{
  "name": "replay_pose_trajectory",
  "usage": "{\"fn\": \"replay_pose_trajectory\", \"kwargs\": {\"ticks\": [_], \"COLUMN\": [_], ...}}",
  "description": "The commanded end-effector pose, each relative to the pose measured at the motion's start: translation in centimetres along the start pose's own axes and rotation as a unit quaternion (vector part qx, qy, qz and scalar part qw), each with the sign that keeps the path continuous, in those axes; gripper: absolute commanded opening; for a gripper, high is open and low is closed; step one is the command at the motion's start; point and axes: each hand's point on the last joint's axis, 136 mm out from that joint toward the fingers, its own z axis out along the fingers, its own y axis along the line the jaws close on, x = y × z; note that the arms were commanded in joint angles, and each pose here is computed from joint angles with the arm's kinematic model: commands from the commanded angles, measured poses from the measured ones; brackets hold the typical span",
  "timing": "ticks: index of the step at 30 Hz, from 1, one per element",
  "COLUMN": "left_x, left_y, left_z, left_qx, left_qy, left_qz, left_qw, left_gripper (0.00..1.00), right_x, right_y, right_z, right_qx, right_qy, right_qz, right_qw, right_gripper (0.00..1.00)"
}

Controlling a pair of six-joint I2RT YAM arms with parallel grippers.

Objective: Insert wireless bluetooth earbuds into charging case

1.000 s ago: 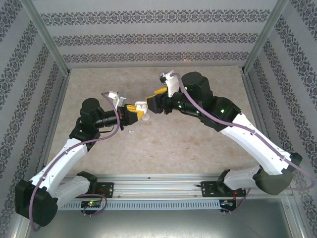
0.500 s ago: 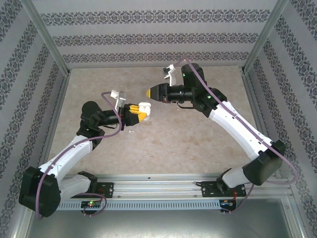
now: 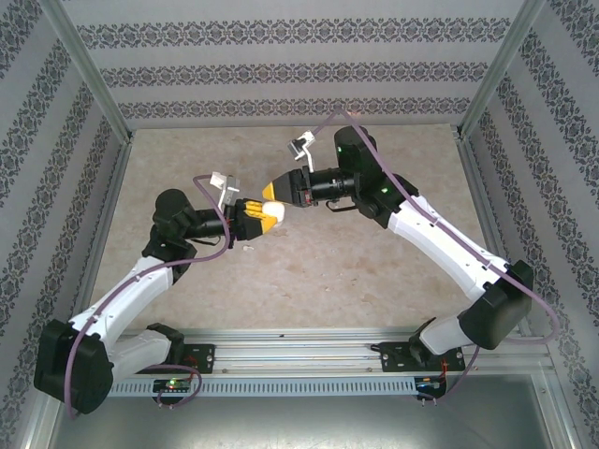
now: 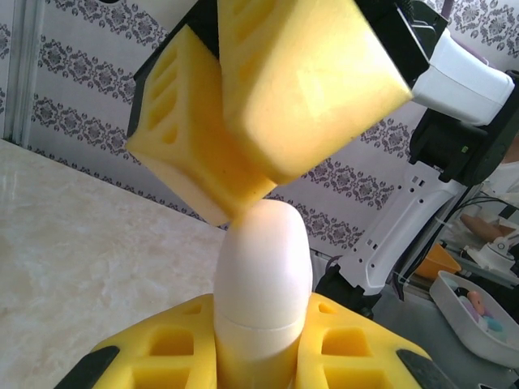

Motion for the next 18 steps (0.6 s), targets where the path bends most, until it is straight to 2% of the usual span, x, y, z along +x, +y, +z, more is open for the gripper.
{"fn": "replay_pose_trajectory", "kwargs": {"ticks": [1, 11, 18], "left_x": [-0.9, -2.0, -3.5], "left_y": [0.0, 0.1, 1.5], "left_z": [0.0, 0.0, -0.2], "left_qx": [-0.017, -0.033, -0.067], "left_qy": [-0.001, -0.005, -0.016], "left_qz": [0.019, 0.000, -0.052], "left_qw": [1.000, 0.999, 0.996], "left_gripper": [0.00, 0.00, 0.00], "right_x": [2.3, 3.6, 5.0], "right_y": [2.0, -4.2, -8.2], "right_z": [0.0, -0.2, -0.4], "right_qx": [-0.024, 0.117, 0.229], "right_qy": [0.037, 0.045, 0.040], "right_qz": [-0.020, -0.026, -0.078], "right_qw": [0.999, 0.992, 0.969], "right_gripper": [0.16, 0.12, 0.09]}}
